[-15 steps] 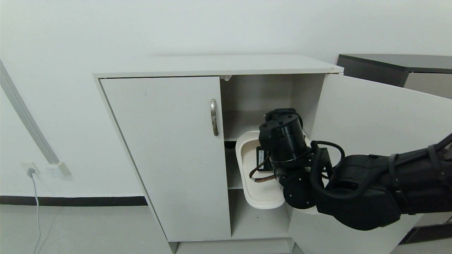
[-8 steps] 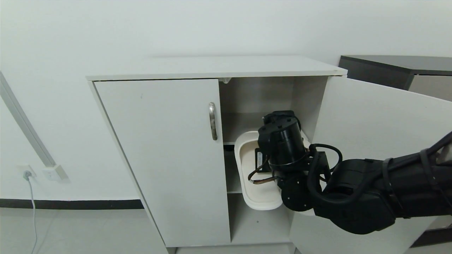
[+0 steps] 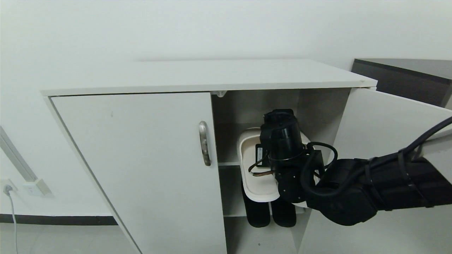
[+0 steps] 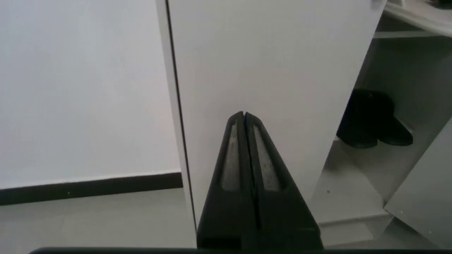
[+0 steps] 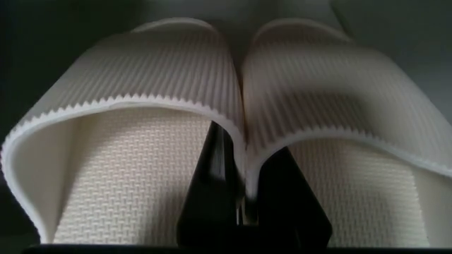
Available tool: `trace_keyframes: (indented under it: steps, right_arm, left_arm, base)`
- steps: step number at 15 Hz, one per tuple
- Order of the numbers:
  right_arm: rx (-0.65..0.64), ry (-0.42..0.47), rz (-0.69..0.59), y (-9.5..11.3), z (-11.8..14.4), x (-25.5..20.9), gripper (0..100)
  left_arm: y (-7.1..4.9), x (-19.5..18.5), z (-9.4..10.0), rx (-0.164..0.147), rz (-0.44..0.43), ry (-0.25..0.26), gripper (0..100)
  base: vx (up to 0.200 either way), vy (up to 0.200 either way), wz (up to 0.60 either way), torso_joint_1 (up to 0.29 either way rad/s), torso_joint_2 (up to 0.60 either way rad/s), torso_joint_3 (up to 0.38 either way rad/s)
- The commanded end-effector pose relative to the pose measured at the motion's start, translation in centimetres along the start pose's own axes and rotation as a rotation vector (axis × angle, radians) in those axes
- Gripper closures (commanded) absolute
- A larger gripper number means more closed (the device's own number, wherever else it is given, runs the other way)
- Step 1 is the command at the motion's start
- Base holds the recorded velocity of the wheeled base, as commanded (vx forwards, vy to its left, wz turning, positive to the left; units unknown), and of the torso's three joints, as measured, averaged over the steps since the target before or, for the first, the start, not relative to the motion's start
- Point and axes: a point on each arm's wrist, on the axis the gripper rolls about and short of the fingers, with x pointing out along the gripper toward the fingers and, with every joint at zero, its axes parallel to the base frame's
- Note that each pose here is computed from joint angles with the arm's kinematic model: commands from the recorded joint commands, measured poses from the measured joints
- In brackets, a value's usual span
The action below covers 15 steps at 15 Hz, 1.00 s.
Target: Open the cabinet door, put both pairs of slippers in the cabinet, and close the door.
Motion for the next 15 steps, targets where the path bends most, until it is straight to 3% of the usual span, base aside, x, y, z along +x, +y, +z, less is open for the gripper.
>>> trace_keyframes:
  steps: [1, 3, 15]
  right_arm:
    - [-0.022, -0.004, 0.015, 0.2, -0.9, 1.2, 100]
    - [-0.018, -0.014, 0.079, 0.4, -0.3, 1.6, 100]
    - [-0.016, 0.003, 0.006, 1.8, 2.2, 7.4, 100]
  left_arm:
    - [0.0, 0.0, 0.0, 0.000, 0.001, 0.001, 100]
    - [0.0, 0.0, 0.0, 0.000, 0.001, 0.001, 100]
    - [0.0, 0.0, 0.0, -0.003, 0.001, 0.000, 100]
  base:
    - [0.000, 0.000, 0.00, 0.000, 0.00, 0.000]
    - [0.000, 0.000, 0.00, 0.000, 0.00, 0.000]
    - [0.000, 0.000, 0.00, 0.000, 0.00, 0.000]
